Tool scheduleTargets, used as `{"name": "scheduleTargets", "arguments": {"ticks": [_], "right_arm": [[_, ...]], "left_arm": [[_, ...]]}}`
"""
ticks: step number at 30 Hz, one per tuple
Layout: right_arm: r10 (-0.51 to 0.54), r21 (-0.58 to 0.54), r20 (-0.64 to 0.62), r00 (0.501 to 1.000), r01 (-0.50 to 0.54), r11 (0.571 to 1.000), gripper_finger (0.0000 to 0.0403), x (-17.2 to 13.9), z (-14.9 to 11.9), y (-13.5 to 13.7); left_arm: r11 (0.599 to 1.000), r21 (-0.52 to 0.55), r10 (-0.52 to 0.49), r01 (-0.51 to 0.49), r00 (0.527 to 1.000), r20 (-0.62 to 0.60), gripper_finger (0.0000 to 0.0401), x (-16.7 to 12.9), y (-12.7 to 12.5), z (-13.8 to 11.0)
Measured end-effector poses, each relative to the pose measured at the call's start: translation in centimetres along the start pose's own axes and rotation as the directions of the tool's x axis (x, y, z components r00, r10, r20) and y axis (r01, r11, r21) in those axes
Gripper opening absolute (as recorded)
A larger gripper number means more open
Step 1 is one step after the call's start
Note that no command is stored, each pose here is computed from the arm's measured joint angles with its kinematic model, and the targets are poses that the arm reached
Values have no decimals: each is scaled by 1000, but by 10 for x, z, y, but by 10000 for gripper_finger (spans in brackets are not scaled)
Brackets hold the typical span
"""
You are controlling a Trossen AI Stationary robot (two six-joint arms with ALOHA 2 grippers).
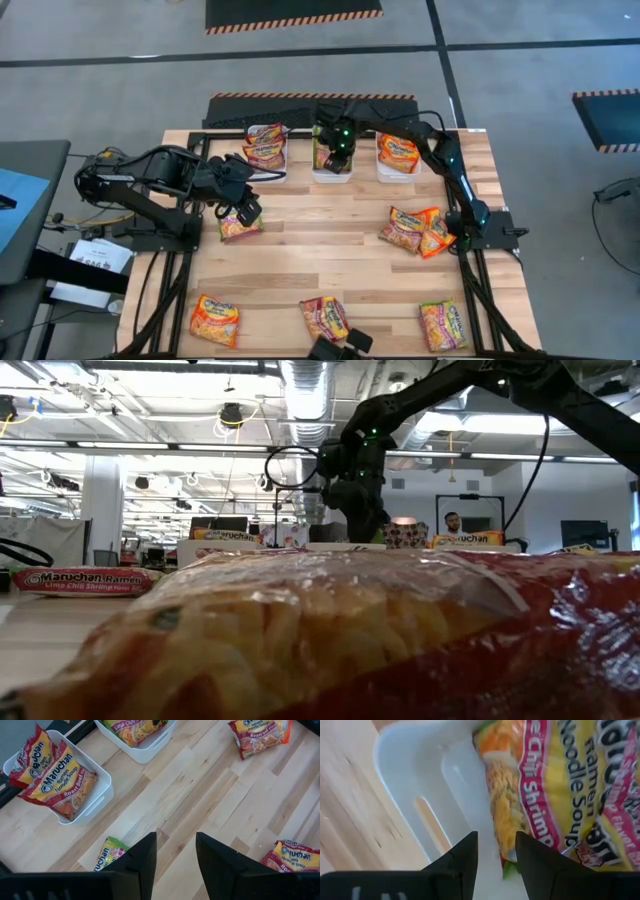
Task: Sort Maruchan noodles
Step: Put the green noodle pack into the middle white bin, then put the orange noodle pack into the right white bin
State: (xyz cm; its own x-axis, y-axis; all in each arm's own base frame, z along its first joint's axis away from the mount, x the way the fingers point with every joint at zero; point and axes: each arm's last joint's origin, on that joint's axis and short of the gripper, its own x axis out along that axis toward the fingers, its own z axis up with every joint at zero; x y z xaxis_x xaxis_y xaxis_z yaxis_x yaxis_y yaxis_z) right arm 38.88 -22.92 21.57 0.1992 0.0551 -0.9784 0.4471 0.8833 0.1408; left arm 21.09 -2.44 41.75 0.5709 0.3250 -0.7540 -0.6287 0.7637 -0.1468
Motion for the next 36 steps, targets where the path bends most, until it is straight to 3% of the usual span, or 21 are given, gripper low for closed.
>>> {"name": "scheduleTargets", "arguments": {"ticks": [7, 18, 27, 36], "right_arm": [[-13, 3, 6, 1000, 13, 1000, 155, 11, -2, -4], [-144, 58, 86, 986, 140, 988, 155, 13, 6, -10], [-145, 53, 110, 983, 140, 989, 155, 13, 8, -11], [-137, 45, 68, 988, 135, 990, 155, -15, 7, -3]], "left_arm": [[1000, 0, 3, -3, 1000, 4, 122, 0, 0, 0], [1000, 10, 14, -14, 1000, 15, 122, 0, 1, 0], [1000, 18, 15, -16, 1000, 15, 122, 0, 1, 0], [1000, 18, 16, -16, 1000, 15, 122, 0, 1, 0]]}}
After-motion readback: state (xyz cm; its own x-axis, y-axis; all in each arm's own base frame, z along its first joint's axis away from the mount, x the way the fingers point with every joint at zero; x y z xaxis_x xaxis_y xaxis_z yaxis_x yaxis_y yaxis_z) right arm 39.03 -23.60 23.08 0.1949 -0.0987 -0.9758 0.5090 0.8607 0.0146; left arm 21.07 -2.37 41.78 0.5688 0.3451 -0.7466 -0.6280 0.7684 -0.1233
